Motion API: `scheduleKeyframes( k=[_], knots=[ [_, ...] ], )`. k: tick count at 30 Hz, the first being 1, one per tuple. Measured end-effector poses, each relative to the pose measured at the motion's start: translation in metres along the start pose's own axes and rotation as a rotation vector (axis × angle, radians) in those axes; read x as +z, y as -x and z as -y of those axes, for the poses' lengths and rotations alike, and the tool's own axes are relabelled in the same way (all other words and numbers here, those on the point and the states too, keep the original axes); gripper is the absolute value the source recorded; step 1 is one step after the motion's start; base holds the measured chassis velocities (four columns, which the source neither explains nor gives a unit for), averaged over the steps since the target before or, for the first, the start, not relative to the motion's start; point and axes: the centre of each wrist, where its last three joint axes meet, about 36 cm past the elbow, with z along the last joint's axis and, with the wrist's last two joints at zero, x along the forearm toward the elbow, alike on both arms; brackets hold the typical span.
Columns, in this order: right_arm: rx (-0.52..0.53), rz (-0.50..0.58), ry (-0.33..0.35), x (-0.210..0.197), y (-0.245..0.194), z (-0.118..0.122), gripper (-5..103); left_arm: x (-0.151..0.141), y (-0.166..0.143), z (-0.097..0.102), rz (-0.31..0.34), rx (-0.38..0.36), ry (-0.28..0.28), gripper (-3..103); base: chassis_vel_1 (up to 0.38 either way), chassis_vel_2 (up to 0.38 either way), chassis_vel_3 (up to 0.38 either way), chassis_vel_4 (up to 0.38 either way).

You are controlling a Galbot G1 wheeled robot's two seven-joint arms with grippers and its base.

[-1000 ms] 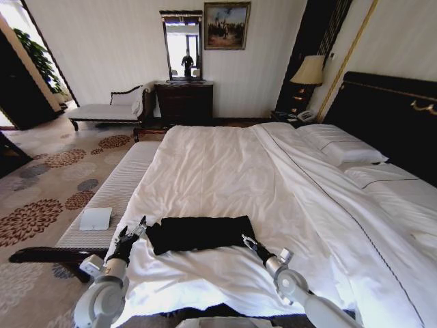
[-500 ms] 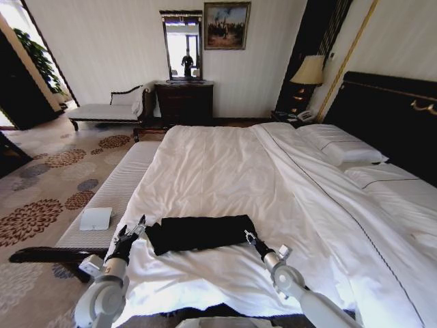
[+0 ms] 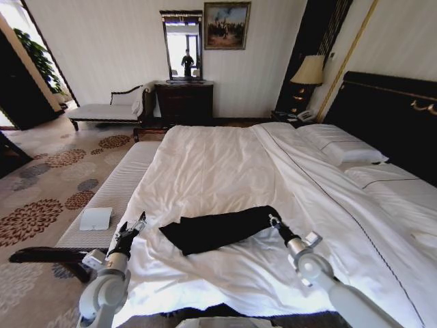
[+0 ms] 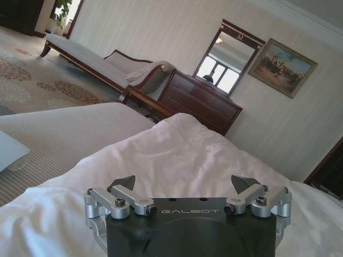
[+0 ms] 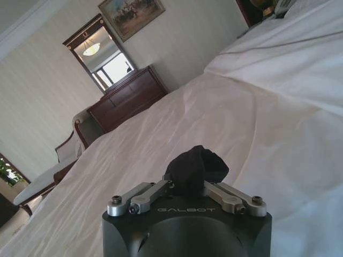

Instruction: Fold the clothes on the bed.

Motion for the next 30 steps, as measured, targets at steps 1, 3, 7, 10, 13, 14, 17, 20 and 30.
scheduleKeyframes(
  k=[1, 3, 7, 10, 13, 14, 17, 20, 30],
  knots=[
    [-0.002, 0.006, -0.007, -0.001, 0.001, 0.002, 5, 0.0, 0.0, 0.0, 0.0, -0.002, -0.001, 100, 0.0, 0.0, 0.0, 0.0],
    [-0.008, 0.01, -0.012, 0.0, 0.002, 0.002, 5, 0.0, 0.0, -0.001, 0.001, -0.005, 0.0, 100, 0.0, 0.0, 0.0, 0.0],
    [-0.152, 0.046, -0.034, 0.026, 0.013, -0.014, 5, -0.007, 0.0, -0.008, 0.017, -0.041, 0.011, 100, 0.0, 0.0, 0.0, 0.0],
    [-0.313, 0.066, -0.06, 0.043, 0.017, -0.027, 5, -0.01, 0.002, -0.017, 0.012, -0.098, 0.032, 100, 0.0, 0.0, 0.0, 0.0],
    [-0.393, 0.065, -0.076, 0.053, 0.018, -0.033, 5, -0.01, 0.005, -0.026, -0.015, -0.162, 0.063, 100, 0.0, 0.0, 0.0, 0.0],
    [-0.455, 0.059, -0.092, 0.062, 0.021, -0.039, 5, -0.009, 0.007, -0.034, -0.04, -0.219, 0.084, 100, 0.0, 0.0, 0.0, 0.0],
    [-0.54, 0.034, -0.124, 0.078, 0.029, -0.047, 5, -0.011, 0.006, -0.051, -0.058, -0.301, 0.095, 100, 0.0, 0.0, 0.0, 0.0],
    [-0.624, -0.022, -0.174, 0.102, 0.043, -0.056, 5, -0.023, 0.002, -0.071, -0.042, -0.354, 0.084, 100, 0.0, 0.0, 0.0, 0.0],
    [-0.75, -0.163, -0.193, 0.154, 0.066, -0.082, 5, -0.04, -0.01, -0.089, -0.009, -0.39, 0.065, 100, 0.0, 0.0, 0.0, 0.0]
  ],
)
